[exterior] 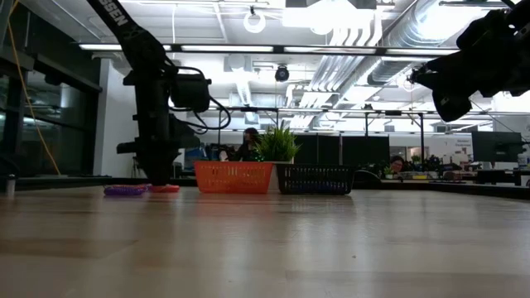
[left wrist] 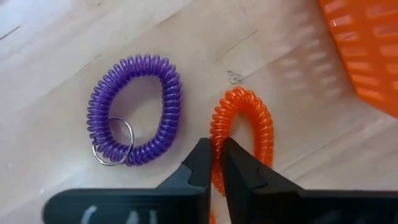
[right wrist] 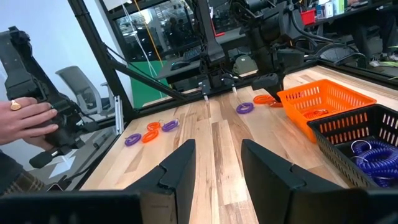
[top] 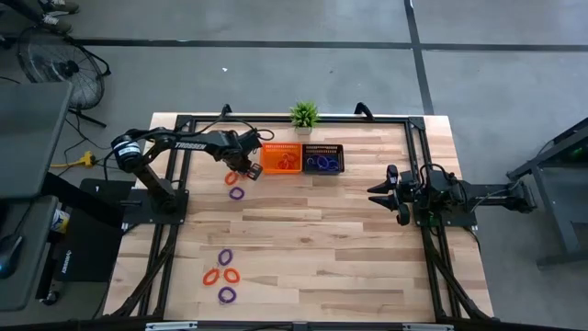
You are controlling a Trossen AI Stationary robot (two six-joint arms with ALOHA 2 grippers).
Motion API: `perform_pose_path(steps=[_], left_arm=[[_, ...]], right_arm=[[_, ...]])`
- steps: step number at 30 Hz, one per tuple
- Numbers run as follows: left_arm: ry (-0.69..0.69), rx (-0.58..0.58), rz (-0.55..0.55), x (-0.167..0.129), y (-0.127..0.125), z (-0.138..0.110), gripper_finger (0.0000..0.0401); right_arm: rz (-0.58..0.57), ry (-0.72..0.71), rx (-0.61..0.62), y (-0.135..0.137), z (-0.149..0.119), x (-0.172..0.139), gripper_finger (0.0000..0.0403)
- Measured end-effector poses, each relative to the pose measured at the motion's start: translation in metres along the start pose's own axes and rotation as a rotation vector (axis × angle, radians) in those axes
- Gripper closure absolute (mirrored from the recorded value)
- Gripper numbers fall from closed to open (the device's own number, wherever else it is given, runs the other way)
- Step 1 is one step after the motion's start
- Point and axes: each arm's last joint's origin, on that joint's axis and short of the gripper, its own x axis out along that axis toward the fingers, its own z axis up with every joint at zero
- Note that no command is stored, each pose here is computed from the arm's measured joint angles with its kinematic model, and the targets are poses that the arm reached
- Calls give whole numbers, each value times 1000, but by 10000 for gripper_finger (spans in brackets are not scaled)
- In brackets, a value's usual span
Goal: Sort spring keychains into baskets
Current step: Put the orange spring keychain into the orange basket
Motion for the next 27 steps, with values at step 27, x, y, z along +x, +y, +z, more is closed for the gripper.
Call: perform_pose_path(steps=[27], left_arm=[[-263,243,-180,-97,15,-18,391]], right_arm=[[-2,0,0,0,0,0,279]])
